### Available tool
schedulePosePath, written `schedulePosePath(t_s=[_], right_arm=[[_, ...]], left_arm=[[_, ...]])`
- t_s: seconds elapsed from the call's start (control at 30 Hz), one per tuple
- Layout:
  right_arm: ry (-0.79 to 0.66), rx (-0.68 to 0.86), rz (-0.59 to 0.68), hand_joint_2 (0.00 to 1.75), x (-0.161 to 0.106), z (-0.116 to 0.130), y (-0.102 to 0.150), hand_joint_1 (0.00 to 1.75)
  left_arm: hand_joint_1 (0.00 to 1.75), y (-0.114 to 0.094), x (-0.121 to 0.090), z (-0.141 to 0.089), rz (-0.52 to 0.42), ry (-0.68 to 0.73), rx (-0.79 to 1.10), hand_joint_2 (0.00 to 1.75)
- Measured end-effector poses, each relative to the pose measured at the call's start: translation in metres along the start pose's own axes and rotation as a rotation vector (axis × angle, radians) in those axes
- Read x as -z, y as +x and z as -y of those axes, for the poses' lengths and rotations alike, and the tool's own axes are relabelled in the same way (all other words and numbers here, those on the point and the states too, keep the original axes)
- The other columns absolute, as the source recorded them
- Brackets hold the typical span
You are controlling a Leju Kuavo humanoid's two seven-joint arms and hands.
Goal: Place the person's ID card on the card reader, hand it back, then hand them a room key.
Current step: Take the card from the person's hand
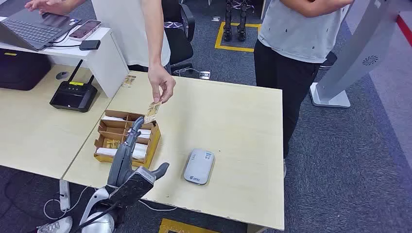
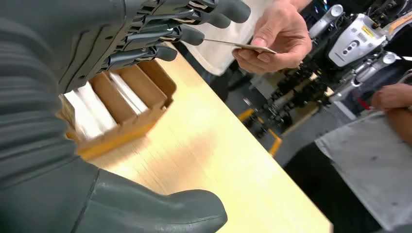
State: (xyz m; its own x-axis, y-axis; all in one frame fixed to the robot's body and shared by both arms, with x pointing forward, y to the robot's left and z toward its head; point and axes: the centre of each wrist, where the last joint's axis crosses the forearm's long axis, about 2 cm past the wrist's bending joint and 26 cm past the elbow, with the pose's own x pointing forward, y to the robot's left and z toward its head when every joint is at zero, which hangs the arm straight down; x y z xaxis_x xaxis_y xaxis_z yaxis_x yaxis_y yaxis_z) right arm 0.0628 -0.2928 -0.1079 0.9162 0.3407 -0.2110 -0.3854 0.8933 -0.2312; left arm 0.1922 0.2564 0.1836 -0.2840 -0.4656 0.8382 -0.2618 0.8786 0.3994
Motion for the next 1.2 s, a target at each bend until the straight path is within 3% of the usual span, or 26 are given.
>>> schedulePosePath(t_s=[0.3,0.47,0.63,1.0,1.13,1.2], right_arm=[[0.002,-0.003,0.007,0.00,0.000,0.000,0.000,0.00],[0.008,-0.015,0.028,0.00,-0.001,0.000,0.003,0.00],[0.004,-0.028,0.032,0.00,-0.001,0.000,0.004,0.00],[0.001,-0.038,0.035,0.00,-0.002,0.000,0.005,0.00],[0.000,-0.041,0.037,0.00,-0.002,0.000,0.006,0.00],[0.000,-0.042,0.038,0.00,-0.002,0.000,0.006,0.00]], left_arm=[[0.00,0.006,0.018,-0.003,-0.065,-0.011,0.306,1.75],[0.00,0.011,0.040,-0.009,-0.109,0.013,0.598,1.75],[0.00,0.014,0.060,-0.013,-0.095,0.047,0.855,1.75],[0.02,0.017,0.072,-0.004,-0.051,0.034,0.920,1.75],[1.75,0.018,0.074,-0.002,-0.052,0.036,0.928,1.75],[1.75,0.018,0.075,-0.001,-0.045,0.033,0.931,1.75]])
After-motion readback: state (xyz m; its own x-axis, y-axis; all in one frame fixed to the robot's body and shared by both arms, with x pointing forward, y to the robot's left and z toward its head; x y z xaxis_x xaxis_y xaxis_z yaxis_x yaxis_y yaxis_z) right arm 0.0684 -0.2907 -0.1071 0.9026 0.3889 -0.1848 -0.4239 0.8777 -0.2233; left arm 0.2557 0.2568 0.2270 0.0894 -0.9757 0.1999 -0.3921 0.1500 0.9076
